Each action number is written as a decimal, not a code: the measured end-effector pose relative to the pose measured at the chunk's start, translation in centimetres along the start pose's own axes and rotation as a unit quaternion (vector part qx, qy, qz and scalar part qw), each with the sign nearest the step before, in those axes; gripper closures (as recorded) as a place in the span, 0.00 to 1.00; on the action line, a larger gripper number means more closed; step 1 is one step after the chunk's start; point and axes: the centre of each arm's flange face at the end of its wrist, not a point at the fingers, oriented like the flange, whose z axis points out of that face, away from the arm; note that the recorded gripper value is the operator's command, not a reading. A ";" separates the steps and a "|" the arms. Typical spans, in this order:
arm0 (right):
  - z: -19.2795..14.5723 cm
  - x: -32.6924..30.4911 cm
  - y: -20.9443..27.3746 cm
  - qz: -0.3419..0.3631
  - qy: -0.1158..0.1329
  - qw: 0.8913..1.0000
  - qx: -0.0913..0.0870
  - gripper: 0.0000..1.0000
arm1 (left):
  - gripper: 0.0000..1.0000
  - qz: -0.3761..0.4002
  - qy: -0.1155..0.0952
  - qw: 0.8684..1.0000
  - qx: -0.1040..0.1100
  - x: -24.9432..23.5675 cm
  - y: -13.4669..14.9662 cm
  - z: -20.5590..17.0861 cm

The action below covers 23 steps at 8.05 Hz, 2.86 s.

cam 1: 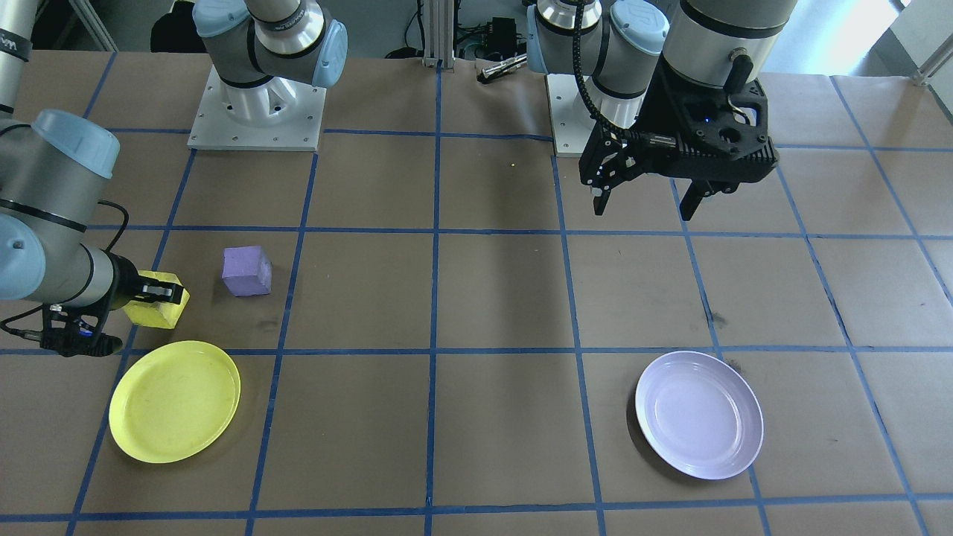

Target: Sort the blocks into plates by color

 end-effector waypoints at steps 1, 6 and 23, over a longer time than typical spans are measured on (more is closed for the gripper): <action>-1.8 -0.2 -0.2 -0.006 -0.004 1.000 0.021 1.00 | 0.00 0.000 0.000 1.000 0.000 0.0 0.0 0.0; -4.5 -3.3 -8.0 -0.056 -0.037 0.995 0.077 0.89 | 0.00 -0.001 0.001 1.000 0.002 0.0 0.1 0.0; 5.5 -8.0 2.5 -0.156 -0.068 0.978 -0.123 0.00 | 0.00 -0.004 0.001 1.000 0.016 0.0 0.5 -1.6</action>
